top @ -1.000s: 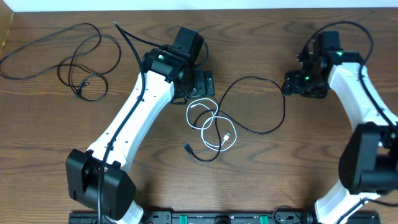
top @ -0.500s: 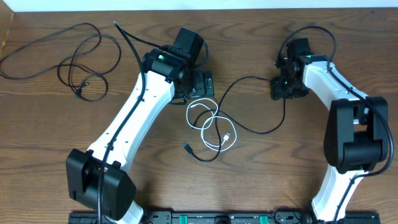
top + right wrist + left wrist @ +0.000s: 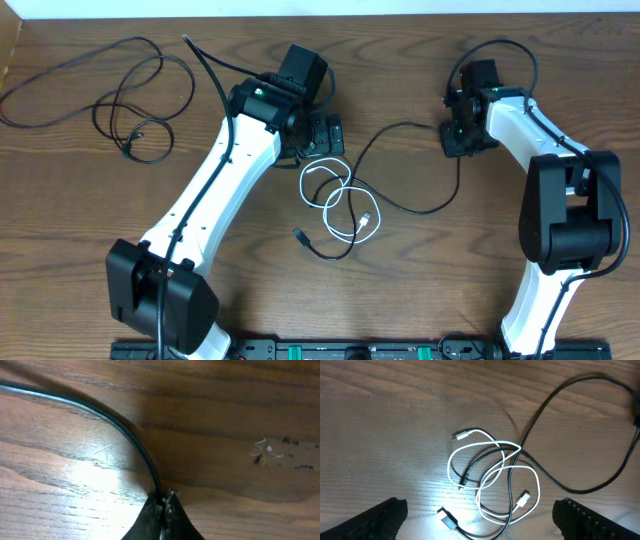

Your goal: Untangle cables

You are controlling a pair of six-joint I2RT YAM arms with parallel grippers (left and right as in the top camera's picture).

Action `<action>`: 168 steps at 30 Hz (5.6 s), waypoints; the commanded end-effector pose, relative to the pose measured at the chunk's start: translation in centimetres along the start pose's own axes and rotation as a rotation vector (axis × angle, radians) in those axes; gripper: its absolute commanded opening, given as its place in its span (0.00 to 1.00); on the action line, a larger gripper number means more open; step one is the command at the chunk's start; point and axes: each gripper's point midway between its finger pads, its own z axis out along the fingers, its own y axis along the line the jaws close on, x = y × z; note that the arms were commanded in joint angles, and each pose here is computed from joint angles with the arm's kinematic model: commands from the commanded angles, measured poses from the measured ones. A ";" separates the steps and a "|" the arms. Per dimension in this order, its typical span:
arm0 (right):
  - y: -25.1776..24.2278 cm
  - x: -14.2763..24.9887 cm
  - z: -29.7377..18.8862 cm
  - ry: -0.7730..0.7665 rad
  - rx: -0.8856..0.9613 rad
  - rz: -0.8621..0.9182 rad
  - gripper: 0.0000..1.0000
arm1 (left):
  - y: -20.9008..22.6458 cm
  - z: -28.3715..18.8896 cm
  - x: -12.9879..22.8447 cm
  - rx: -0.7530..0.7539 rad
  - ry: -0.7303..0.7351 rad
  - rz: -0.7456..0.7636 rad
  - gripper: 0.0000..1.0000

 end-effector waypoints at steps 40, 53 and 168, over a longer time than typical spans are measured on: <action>8.7 -6.0 -49.0 -0.917 -0.646 0.113 0.01 | 0.6 0.3 0.0 -0.022 0.003 0.012 0.98; 14.1 -5.9 -57.1 -1.032 -1.030 0.019 0.01 | 0.6 0.3 0.0 -0.022 0.003 0.012 0.98; 23.9 2.6 -38.7 -0.402 -0.603 -0.196 0.01 | -6.3 -12.0 -0.2 0.910 0.897 -0.949 0.67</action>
